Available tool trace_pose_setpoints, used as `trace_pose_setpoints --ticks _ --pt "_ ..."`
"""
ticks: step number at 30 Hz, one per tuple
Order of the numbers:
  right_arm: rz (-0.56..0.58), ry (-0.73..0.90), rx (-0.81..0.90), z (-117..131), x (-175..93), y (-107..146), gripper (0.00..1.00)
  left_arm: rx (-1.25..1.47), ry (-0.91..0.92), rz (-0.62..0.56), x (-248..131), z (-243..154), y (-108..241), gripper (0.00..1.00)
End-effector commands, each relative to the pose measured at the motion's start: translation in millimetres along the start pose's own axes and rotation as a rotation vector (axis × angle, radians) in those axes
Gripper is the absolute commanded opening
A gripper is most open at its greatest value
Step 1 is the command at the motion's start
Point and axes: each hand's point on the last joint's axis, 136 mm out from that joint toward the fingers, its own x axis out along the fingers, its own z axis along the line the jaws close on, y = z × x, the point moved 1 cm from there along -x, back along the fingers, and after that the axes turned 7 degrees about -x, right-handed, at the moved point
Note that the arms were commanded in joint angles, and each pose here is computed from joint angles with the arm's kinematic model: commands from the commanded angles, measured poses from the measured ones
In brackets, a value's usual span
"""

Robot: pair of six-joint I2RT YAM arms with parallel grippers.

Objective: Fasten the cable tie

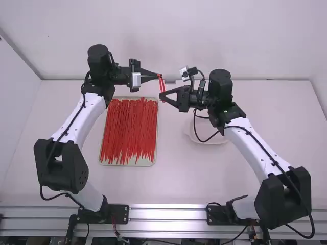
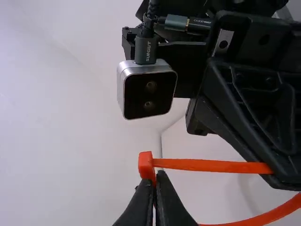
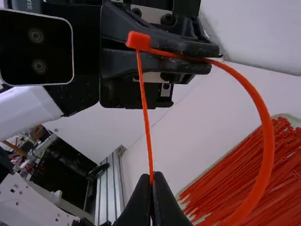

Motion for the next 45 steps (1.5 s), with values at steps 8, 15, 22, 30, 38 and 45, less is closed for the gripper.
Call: trace_pose_setpoints --ticks 8,15,22,30,38,45 --pt "-0.036 -0.009 -0.016 6 0 -16 0.00 0.031 0.047 -0.044 4 -4 -15 0.02" --pt "-0.047 -0.011 -0.029 9 4 -19 0.00 0.031 0.047 -0.044 10 -5 -15 0.03" --pt "-0.079 -0.001 -0.041 7 -2 -28 0.00 0.012 0.061 -0.049 14 -10 -15 0.02" --pt "-0.100 0.006 -0.039 7 -2 -33 0.00 0.012 0.102 -0.084 10 -18 -18 0.02" --pt "-0.127 0.024 -0.034 0 -13 -41 0.00 -0.004 0.111 -0.088 11 -21 -17 0.02" --pt "-0.139 0.037 -0.041 -2 -15 -44 0.00 -0.001 0.139 -0.118 10 -26 -21 0.02"
